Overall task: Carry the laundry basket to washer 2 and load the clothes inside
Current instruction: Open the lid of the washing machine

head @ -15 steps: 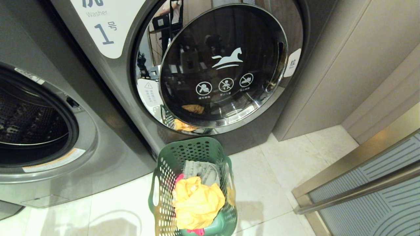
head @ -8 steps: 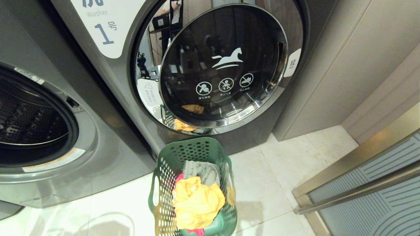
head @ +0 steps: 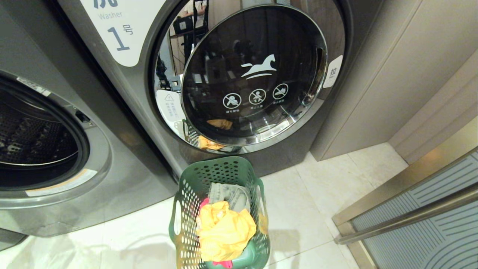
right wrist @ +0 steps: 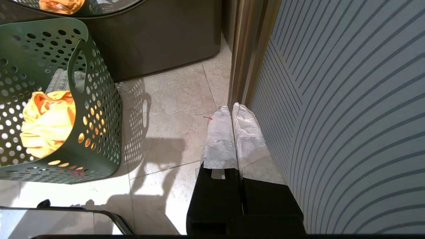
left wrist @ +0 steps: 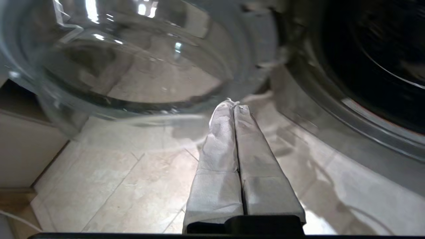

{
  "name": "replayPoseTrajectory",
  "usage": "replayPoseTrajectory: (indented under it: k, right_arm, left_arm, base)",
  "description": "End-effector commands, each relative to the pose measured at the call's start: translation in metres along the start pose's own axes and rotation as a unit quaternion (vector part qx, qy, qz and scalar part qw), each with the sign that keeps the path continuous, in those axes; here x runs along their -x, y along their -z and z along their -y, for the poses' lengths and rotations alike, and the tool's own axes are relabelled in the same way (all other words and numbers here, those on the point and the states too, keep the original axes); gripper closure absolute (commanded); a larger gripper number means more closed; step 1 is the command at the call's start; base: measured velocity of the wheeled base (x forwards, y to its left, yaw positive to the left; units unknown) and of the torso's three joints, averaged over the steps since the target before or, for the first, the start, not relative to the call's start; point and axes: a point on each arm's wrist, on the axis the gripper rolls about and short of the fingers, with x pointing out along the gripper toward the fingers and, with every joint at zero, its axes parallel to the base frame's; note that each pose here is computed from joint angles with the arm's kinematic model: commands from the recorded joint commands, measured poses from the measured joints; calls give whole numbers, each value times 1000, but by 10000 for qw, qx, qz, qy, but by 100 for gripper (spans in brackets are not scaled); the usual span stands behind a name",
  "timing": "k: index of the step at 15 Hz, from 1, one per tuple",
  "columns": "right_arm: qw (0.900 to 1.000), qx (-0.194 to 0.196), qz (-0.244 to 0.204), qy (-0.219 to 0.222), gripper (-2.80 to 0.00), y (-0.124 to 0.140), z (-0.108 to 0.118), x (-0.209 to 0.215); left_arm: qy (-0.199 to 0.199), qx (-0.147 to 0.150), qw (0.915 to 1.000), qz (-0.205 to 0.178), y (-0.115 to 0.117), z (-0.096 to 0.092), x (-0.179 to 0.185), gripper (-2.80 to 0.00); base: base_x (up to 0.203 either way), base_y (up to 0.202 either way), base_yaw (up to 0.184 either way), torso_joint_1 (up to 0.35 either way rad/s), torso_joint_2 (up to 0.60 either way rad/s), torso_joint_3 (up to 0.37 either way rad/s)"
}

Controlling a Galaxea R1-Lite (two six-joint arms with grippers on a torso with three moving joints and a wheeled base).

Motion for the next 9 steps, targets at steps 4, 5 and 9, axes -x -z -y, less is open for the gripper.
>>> replayPoseTrajectory:
  k: [4,5,9]
  right_arm:
    - [10000,0,1,-3,0,0,0,0]
    - [10000,0,1,-3,0,0,0,0]
    - [10000,0,1,-3,0,0,0,0]
  left_arm:
    - [1493,-838,9839,510,53,125,107,0]
    - [1995,-950,9738,527,72,141,121,0]
    - [3891,-1328,9099,547,187,158,154,0]
  base:
    - [0,0,0,0,0,0]
    - [0,0,0,0,0,0]
    - [0,0,0,0,0,0]
